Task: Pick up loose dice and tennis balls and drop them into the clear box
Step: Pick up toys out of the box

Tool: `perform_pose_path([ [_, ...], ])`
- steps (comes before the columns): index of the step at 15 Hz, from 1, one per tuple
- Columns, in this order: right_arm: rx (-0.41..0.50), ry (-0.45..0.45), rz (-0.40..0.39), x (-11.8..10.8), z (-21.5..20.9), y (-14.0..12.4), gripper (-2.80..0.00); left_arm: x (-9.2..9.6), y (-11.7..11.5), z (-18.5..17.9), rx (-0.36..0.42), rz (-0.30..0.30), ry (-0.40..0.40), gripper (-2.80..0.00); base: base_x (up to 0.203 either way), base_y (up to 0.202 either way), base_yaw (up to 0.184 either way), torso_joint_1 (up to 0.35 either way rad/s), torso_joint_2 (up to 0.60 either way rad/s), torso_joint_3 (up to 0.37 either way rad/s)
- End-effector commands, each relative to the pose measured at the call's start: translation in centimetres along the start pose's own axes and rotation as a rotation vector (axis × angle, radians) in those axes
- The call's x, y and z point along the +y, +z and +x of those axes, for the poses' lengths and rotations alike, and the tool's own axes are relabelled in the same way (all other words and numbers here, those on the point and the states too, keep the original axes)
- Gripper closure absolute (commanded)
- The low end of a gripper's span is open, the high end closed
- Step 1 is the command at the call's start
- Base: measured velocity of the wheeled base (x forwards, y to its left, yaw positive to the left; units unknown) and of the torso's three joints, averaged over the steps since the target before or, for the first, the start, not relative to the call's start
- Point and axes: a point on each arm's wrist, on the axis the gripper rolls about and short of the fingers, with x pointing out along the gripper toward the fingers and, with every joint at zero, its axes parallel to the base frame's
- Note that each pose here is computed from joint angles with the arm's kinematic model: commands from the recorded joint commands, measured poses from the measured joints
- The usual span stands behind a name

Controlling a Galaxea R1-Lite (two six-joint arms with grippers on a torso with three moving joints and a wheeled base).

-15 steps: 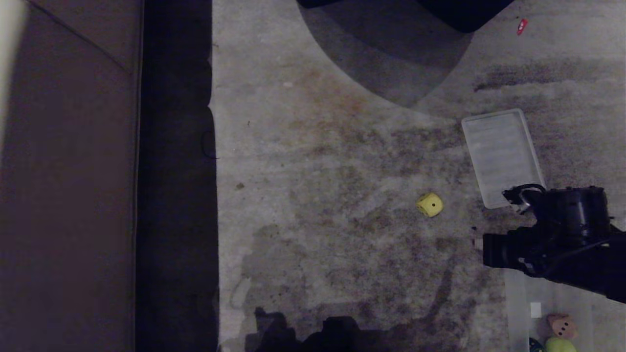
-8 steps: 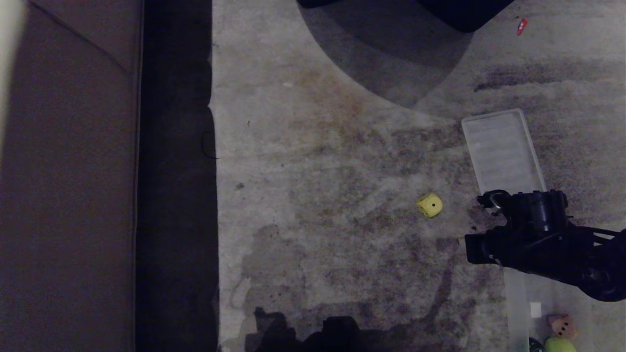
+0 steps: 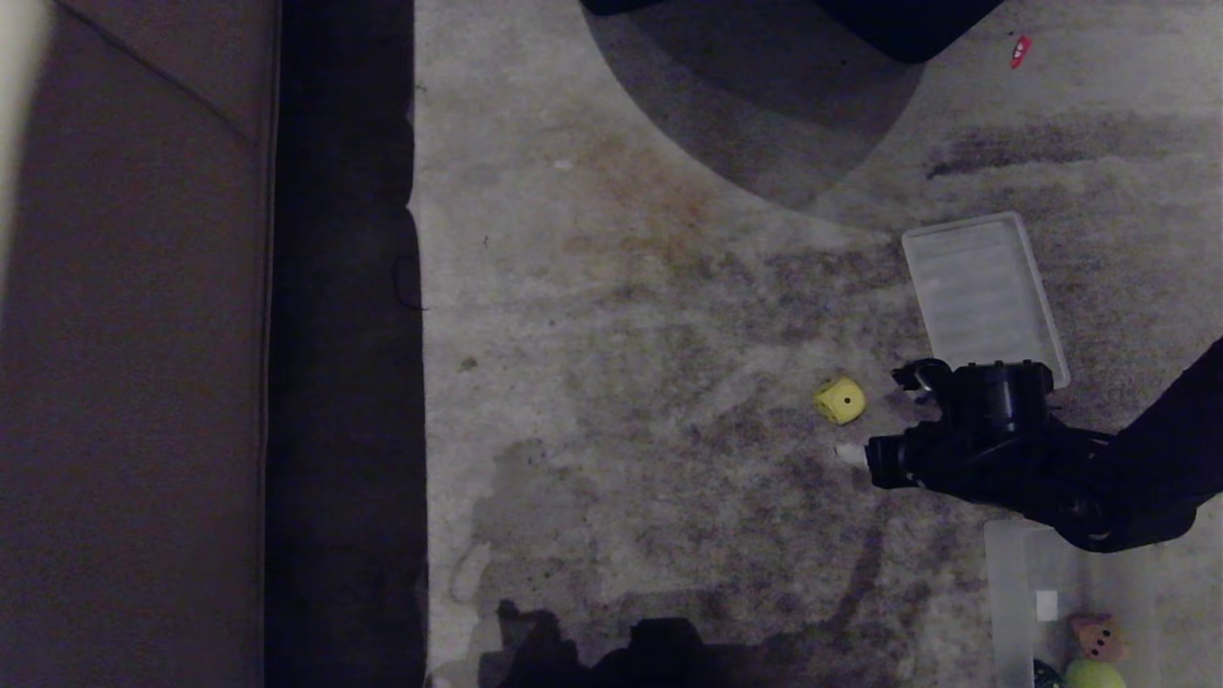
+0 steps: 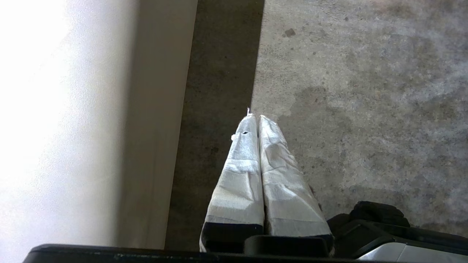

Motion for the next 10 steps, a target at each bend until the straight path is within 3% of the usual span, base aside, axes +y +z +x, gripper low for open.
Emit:
perform_pose_path([
  [1,-0.027,0.046,-0.007,-0.1,1.8,-0.4,-2.80,0.0,0.0,0.0,0.000,-0.001,0.001,0.00,0.000,0.000,0.000,0.000,0.00,0.000],
  [7,-0.093,0.022,-0.233,-1.7,2.7,0.3,-2.80,0.0,0.0,0.0,0.000,-0.001,0.001,0.00,0.000,0.000,0.000,0.000,0.00,0.000],
  [10,-0.119,0.012,-0.279,-2.1,2.9,1.0,-2.80,0.0,0.0,0.0,-0.001,-0.001,0.001,0.00,0.000,0.000,0.000,0.000,0.00,0.000],
])
